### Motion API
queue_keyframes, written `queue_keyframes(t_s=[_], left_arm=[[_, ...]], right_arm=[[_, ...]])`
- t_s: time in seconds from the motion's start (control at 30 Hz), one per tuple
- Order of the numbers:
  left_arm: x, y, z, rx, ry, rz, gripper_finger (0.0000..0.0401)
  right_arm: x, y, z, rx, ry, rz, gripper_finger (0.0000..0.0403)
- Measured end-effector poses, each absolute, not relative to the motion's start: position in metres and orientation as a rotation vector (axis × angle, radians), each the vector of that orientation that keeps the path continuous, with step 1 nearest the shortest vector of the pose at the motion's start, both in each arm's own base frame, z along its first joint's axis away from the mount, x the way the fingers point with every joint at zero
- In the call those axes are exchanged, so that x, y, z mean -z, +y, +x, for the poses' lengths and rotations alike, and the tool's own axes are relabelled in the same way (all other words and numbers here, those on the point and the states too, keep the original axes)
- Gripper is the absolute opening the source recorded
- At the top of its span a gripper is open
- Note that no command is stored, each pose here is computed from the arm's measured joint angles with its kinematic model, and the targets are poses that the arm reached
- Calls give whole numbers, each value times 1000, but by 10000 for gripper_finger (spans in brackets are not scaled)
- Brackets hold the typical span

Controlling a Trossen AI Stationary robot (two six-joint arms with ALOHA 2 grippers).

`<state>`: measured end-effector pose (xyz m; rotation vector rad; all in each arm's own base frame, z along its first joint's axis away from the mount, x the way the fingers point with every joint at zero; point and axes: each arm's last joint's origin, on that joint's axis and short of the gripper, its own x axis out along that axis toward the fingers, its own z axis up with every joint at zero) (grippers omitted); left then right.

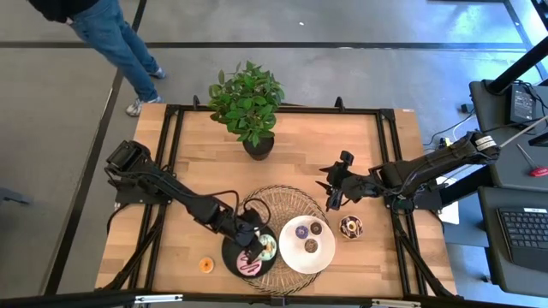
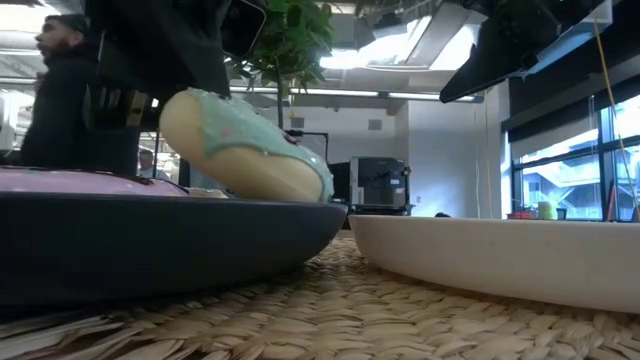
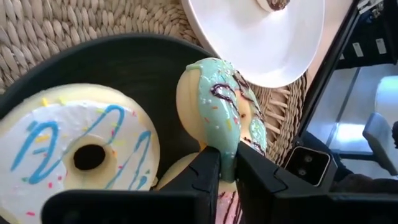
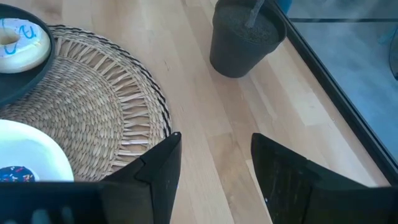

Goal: Pick & Place donuts
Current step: Put the large green donut on the black plate

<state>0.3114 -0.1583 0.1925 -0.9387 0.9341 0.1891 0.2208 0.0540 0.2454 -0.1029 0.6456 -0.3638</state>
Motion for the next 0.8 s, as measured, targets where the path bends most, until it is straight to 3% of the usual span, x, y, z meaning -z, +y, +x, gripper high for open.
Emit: queue_keyframes(t_s=[0.8], left_arm=[[-193,-155,313,-178,942,-935,118]], right_arm=[[-245,54,220,364,653,-108,195]])
